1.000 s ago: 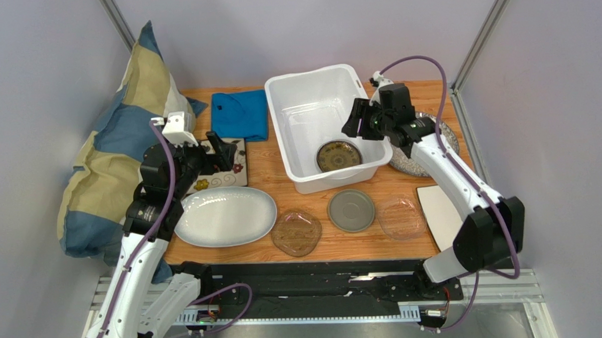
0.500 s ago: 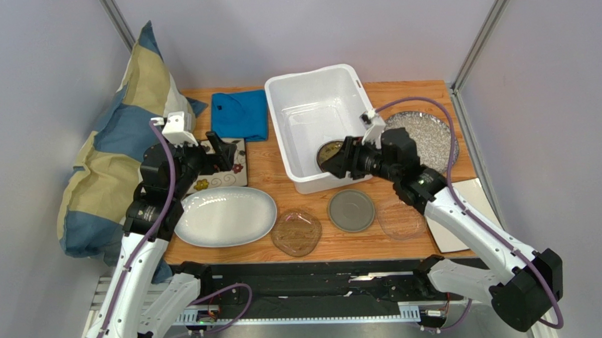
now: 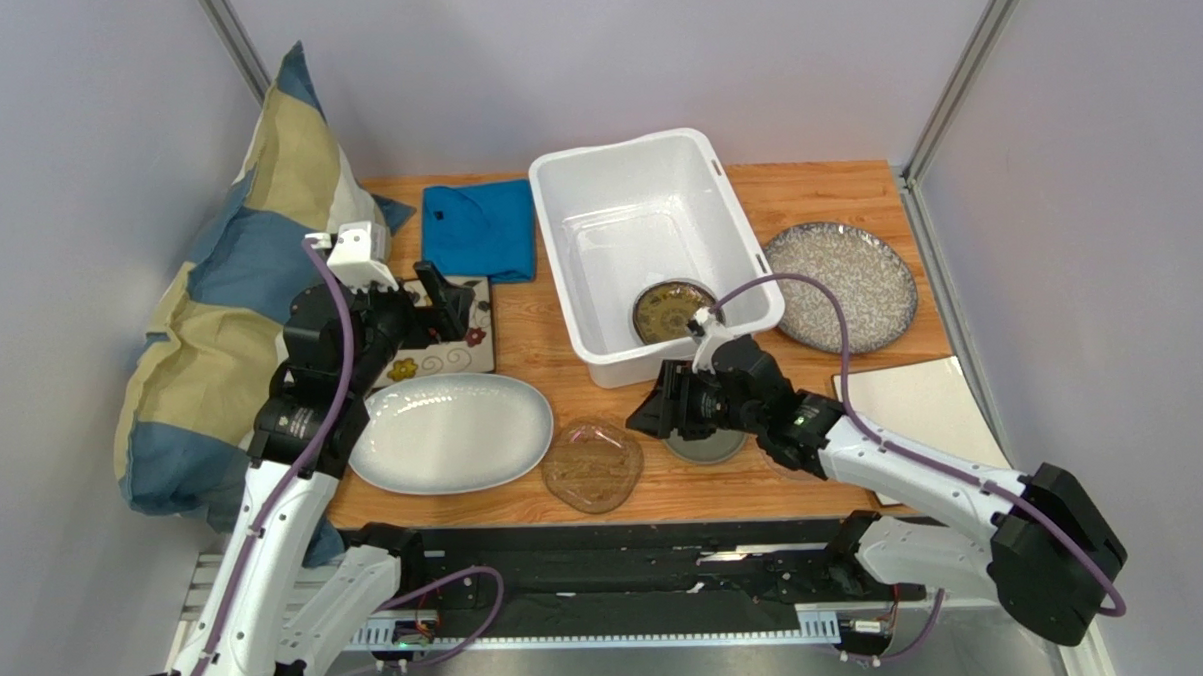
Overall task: Place the plates into the plastic bin on the countertop
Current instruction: Pick up the plate from the corner of the board, then place the plate in the plastic bin.
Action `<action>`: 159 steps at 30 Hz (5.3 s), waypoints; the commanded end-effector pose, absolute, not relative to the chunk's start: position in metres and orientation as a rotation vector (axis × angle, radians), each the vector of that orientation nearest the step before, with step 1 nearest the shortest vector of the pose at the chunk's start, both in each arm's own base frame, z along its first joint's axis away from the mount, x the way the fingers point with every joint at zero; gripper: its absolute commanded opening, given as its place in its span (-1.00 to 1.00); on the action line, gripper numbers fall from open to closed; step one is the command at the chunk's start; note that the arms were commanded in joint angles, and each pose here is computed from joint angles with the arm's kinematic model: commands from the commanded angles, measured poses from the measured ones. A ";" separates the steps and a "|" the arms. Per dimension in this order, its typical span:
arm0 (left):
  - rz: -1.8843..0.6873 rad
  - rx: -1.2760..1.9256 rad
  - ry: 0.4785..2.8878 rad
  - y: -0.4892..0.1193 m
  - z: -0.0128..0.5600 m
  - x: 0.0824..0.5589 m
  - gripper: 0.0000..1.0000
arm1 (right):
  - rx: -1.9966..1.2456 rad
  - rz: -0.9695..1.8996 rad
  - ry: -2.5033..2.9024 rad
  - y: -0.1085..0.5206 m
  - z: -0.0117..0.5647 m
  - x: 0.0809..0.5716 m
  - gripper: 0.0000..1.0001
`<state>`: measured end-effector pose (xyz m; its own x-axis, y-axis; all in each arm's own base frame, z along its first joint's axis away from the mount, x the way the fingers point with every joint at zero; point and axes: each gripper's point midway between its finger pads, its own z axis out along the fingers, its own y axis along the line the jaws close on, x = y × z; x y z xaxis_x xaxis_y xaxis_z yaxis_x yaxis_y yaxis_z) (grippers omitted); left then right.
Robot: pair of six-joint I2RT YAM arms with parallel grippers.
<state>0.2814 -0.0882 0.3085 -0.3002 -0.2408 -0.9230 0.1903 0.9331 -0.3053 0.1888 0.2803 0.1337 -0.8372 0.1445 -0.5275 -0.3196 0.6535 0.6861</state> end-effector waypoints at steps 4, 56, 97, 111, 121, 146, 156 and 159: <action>-0.438 -0.026 1.795 -0.091 0.317 0.282 0.98 | -0.075 1.144 2.328 0.303 0.116 0.186 0.11; -0.434 -0.034 1.778 -0.088 0.321 0.280 0.98 | 0.061 0.636 2.580 0.248 0.032 0.165 -1.00; -0.438 -0.036 1.791 -0.089 0.317 0.281 0.98 | -0.152 0.742 1.982 0.261 0.304 0.293 -1.00; -0.445 -0.031 1.790 -0.091 0.317 0.281 0.98 | -0.109 0.503 2.176 0.229 0.233 0.411 -1.00; -0.457 -0.025 1.796 -0.093 0.316 0.281 0.98 | -0.381 0.505 2.312 0.247 0.171 0.415 -1.00; -0.492 -0.016 1.813 -0.100 0.312 0.283 0.98 | -0.774 0.423 2.496 0.254 0.080 0.385 -0.76; -0.496 -0.015 1.812 -0.100 0.313 0.282 0.98 | -0.755 0.379 2.461 0.250 0.093 0.386 0.08; -0.497 -0.014 1.812 -0.100 0.313 0.282 0.98 | -0.737 0.389 2.432 0.250 0.107 0.385 0.13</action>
